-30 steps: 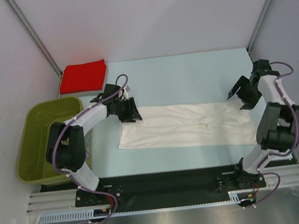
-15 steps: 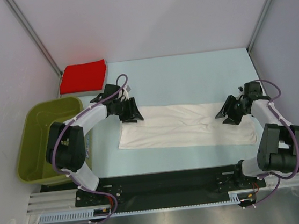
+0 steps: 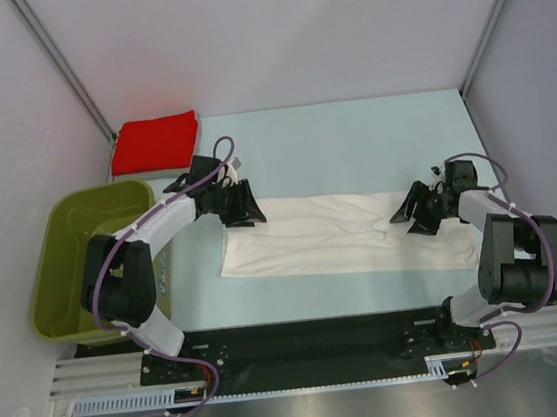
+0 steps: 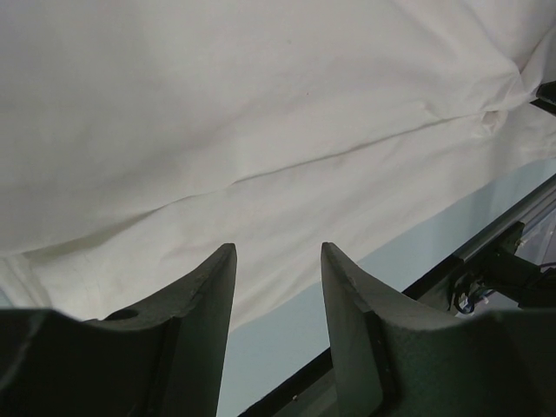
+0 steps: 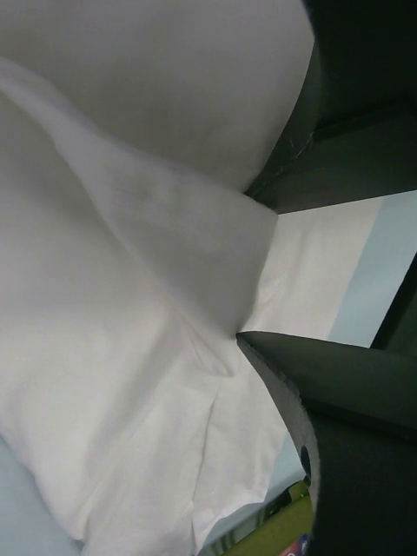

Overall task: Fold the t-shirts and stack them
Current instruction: Fold the tshirt

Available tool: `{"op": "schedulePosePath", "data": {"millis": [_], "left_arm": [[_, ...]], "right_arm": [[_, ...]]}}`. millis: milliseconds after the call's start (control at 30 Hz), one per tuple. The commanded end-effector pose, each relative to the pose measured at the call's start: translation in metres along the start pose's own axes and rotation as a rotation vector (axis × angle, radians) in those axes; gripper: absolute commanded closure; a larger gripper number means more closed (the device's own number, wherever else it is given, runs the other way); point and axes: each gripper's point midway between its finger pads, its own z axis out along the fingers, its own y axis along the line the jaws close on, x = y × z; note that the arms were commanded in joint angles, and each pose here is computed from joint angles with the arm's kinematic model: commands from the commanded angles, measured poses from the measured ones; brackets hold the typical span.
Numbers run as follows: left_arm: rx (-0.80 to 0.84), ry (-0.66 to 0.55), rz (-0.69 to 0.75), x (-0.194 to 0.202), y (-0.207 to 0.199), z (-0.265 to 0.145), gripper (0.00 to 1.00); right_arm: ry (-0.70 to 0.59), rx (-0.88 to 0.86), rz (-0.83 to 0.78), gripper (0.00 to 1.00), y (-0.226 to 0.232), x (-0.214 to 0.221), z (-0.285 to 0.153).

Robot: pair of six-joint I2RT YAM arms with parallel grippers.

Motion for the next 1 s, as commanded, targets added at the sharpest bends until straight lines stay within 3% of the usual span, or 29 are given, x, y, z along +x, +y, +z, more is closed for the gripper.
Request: {"op": "schedulePosePath", "data": {"millis": [0, 333, 467, 767, 967], "left_arm": [[0.025, -0.025, 0.011, -0.002, -0.006, -0.014, 0.5], [0.026, -0.018, -0.002, 0.0, -0.002, -0.013, 0.5], [0.027, -0.013, -0.008, 0.0, 0.0, -0.011, 0.5], [0.047, -0.006, -0.012, -0.005, -0.004, -0.008, 0.5], [0.048, 0.004, -0.017, -0.002, -0.002, -0.005, 0.5]], "right_arm": [[-0.042, -0.062, -0.052, 0.39, 0.013, -0.01, 0.006], [-0.028, -0.087, -0.043, 0.46, 0.021, -0.001, 0.0], [-0.022, -0.13, 0.006, 0.65, 0.029, 0.008, -0.004], [0.006, -0.131, 0.094, 0.99, 0.037, 0.012, -0.013], [0.112, -0.124, 0.255, 1.0, 0.044, 0.042, -0.025]]}}
